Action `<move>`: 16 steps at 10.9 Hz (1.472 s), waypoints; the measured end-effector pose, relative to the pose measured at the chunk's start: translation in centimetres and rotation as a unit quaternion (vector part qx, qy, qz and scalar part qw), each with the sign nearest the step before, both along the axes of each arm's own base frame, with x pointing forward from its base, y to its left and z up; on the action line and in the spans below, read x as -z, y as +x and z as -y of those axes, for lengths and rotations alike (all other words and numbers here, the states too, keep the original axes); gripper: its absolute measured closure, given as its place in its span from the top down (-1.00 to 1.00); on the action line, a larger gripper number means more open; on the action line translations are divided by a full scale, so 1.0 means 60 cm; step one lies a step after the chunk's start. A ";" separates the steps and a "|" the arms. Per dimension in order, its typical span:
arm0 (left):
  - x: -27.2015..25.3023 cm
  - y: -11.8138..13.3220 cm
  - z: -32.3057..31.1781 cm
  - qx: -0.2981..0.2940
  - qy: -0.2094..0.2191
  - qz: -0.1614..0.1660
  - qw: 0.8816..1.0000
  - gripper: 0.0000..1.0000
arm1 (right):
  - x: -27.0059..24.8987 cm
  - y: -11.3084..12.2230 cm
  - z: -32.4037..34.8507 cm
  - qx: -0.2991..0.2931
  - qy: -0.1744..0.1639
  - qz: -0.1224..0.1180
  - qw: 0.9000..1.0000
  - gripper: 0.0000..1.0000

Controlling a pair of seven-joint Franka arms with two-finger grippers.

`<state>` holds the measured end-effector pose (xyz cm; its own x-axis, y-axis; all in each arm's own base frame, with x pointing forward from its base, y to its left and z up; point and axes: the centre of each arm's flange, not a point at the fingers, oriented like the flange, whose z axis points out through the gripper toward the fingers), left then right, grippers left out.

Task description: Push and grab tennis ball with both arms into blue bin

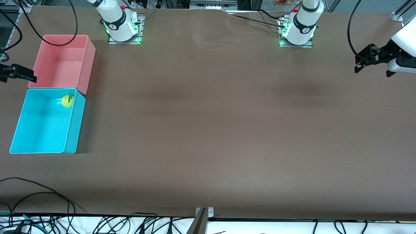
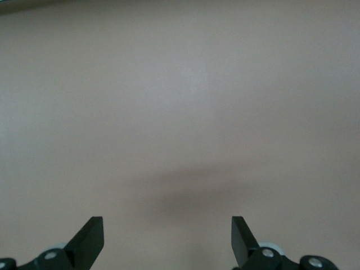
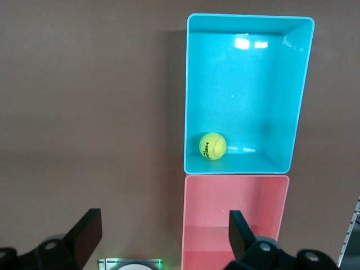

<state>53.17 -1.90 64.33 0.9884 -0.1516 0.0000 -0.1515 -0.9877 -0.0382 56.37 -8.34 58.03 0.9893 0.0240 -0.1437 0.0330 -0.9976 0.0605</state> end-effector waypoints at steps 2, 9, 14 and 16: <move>-0.002 0.000 0.005 0.002 0.000 0.000 1.000 1.00 | -0.019 -0.028 -0.003 -0.007 0.004 0.015 1.000 1.00; -0.003 -0.005 0.015 0.009 -0.001 -0.008 1.000 1.00 | -0.046 -0.040 -0.038 -0.012 0.057 0.034 0.998 1.00; 0.000 -0.009 0.024 0.014 0.000 -0.016 1.000 1.00 | -0.051 -0.037 -0.039 -0.016 0.042 0.014 0.999 1.00; 0.001 -0.010 0.020 0.012 0.000 -0.021 1.000 1.00 | -0.049 -0.031 -0.038 -0.017 0.038 0.014 0.999 1.00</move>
<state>52.56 -3.13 64.26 0.9836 -0.1753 -0.0418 -0.1767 -0.9838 -0.0320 54.51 -6.07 60.97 0.9914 0.0665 -0.1130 0.0654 -0.9978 -0.0133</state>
